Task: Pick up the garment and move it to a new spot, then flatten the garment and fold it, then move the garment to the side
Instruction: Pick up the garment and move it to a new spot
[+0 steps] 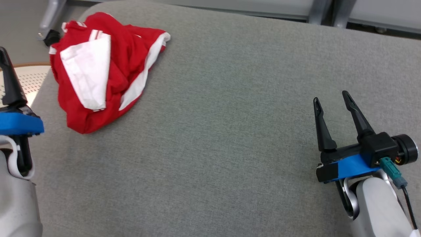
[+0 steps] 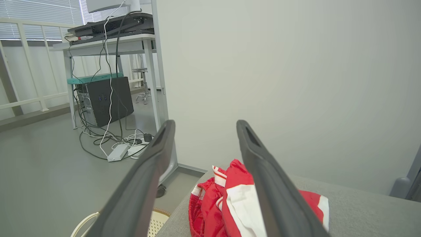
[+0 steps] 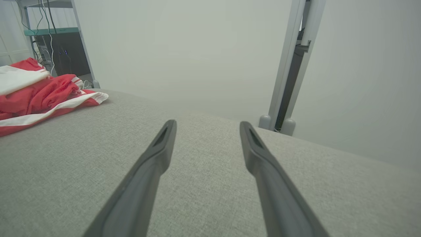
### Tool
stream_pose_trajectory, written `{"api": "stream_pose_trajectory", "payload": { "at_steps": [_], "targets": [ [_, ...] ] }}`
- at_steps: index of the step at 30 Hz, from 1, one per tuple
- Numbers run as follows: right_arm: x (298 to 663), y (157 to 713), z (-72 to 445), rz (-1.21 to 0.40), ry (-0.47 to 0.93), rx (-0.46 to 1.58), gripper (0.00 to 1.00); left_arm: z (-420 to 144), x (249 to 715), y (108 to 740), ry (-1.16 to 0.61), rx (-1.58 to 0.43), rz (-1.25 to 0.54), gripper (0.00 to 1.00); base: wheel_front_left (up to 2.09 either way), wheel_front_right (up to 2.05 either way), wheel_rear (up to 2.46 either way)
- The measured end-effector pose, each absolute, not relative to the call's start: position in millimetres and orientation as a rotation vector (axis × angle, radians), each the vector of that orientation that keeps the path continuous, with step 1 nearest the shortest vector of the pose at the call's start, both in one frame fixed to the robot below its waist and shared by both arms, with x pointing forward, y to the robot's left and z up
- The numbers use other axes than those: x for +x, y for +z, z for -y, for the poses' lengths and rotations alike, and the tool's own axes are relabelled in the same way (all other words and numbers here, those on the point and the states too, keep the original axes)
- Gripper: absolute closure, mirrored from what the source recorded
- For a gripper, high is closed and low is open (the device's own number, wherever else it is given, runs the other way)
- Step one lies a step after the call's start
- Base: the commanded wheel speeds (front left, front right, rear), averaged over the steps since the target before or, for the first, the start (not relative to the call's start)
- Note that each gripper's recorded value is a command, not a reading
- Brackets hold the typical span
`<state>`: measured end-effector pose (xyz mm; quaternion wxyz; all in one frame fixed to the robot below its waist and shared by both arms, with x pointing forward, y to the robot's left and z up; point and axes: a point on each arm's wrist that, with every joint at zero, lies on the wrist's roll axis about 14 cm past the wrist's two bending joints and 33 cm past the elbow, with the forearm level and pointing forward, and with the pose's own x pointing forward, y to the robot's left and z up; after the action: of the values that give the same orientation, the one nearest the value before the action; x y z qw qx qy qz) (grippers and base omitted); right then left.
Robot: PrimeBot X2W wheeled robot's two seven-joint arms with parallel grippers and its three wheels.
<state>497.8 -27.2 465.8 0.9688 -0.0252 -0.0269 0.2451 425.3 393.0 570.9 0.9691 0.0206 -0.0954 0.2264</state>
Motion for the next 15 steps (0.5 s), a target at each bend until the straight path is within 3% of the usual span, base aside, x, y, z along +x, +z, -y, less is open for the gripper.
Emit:
{"api": "stream_pose_trajectory", "payload": {
  "at_steps": [8, 15],
  "targets": [
    [514, 435, 79, 0.01, 0.387, -0.106, 0.0, -389, 494, 510, 0.401, 0.022, 0.025, 0.0, 0.0, 0.0, 0.0],
    [520, 411, 110, -0.035, 0.326, -0.139, 0.0, -379, 506, 413, 0.386, -0.023, -0.247, 0.0, 0.0, 0.0, 0.0]
  ]
}}
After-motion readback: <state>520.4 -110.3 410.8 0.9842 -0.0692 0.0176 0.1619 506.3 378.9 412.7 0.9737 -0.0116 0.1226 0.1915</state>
